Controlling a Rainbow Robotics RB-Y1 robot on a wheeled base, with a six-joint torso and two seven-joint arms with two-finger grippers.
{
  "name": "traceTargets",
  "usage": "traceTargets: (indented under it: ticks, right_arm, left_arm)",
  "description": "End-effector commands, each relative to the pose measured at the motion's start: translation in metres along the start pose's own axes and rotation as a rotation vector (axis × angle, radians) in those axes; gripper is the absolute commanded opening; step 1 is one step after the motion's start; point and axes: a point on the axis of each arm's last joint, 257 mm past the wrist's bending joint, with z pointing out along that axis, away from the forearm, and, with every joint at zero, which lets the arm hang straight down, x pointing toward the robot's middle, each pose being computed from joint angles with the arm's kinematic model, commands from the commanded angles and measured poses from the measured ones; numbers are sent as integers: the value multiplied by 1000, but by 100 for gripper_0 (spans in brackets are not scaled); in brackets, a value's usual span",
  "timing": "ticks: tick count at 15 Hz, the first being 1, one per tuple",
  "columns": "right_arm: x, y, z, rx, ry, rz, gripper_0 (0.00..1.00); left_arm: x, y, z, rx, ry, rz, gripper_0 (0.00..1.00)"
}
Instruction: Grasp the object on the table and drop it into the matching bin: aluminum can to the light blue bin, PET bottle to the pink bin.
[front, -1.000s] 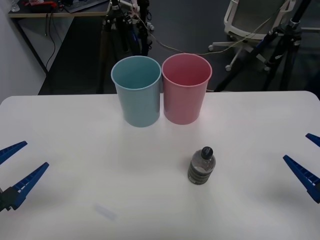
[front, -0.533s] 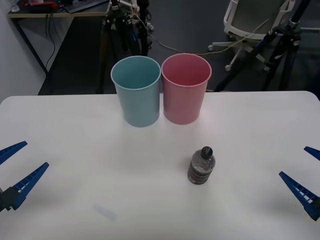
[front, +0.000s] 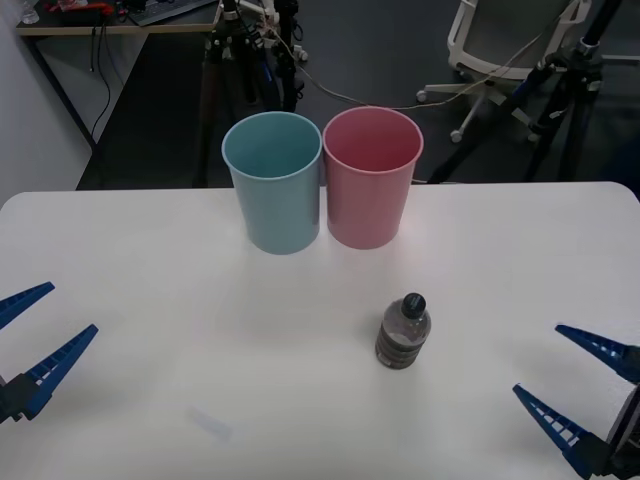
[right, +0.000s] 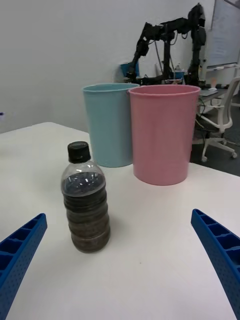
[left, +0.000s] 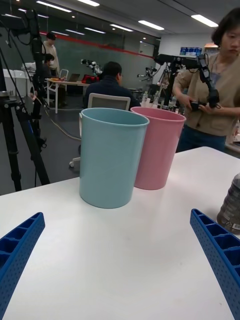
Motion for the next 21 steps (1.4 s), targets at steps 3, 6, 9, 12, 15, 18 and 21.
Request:
traceTargets:
  ticks: [3,6,9,12,15,18,21]
  right_arm:
    - [32,30,22,-98,8,21,100]
    - [52,36,48,-107,15,-36,100]
    - [65,38,72,-119,11,-36,100]
    - [73,38,91,-124,8,-25,100]
    - [77,42,116,-128,-11,-21,100]
    - [77,45,136,-125,-31,-13,100]
    - [77,40,147,-102,-30,-13,100]
  left_arm:
    - [0,0,0,0,0,0,100]
    - [0,0,0,0,0,0,100]
    - [0,0,0,0,0,0,100]
    - [0,0,0,0,0,0,100]
    - [0,0,0,0,0,0,100]
    - [0,0,0,0,0,0,100]
    - [0,0,0,0,0,0,100]
